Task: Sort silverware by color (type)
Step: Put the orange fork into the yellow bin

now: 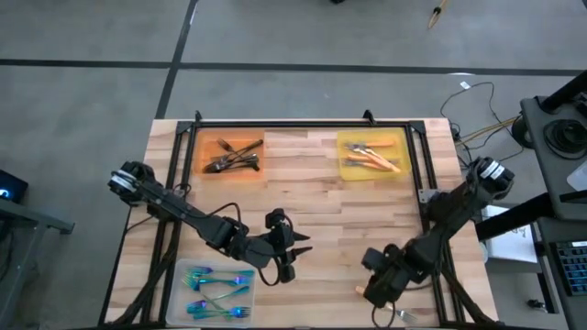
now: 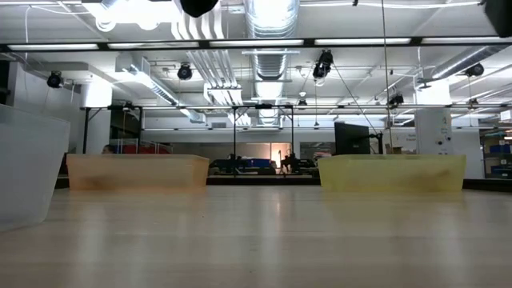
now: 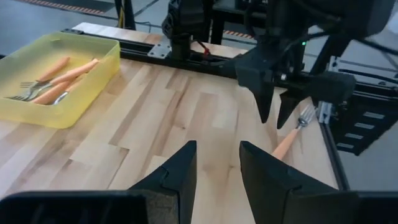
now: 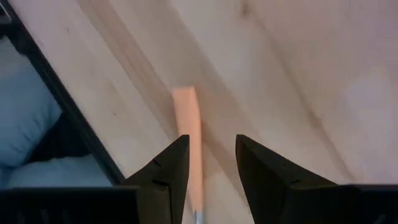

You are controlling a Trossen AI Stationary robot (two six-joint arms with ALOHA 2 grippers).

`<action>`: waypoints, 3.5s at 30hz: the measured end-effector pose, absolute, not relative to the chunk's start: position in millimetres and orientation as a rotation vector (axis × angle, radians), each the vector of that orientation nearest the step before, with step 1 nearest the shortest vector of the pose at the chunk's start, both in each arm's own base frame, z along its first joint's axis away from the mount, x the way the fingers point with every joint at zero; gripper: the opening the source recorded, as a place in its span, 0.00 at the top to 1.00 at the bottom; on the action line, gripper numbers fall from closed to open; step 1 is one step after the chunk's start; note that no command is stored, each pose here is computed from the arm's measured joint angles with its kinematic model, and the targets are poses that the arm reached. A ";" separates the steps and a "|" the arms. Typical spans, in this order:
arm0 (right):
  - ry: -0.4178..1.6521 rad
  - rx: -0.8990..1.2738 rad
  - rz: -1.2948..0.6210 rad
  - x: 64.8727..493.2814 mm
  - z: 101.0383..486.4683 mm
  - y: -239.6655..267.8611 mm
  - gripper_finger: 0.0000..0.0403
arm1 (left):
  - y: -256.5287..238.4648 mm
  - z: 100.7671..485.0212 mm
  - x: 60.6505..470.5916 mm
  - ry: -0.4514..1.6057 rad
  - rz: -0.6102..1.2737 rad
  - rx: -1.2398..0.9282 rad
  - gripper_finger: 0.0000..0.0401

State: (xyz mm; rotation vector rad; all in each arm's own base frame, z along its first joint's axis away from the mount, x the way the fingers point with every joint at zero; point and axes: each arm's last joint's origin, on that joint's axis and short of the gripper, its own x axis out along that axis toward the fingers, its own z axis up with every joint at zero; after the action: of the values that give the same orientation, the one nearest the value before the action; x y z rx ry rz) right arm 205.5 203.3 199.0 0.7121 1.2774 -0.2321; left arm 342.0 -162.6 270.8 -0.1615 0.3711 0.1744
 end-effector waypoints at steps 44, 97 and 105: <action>1.487 0.419 -0.369 250.2 148.8 252.4 0.75 | -181.8 271.2 332.4 0.372 0.116 -0.152 0.74; 1.314 0.046 -0.643 239.3 305.8 -54.0 0.84 | -179.1 270.1 332.0 0.368 0.176 -0.118 0.74; 1.253 0.099 -0.591 233.4 298.4 -142.4 0.84 | -175.9 270.8 332.4 0.346 0.249 -0.075 0.74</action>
State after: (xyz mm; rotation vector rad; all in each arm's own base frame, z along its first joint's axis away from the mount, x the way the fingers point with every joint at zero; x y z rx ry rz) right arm 233.4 -142.4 298.4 0.0993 1.2533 -0.5912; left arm 332.4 -175.9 270.8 -0.0745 0.3460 0.2494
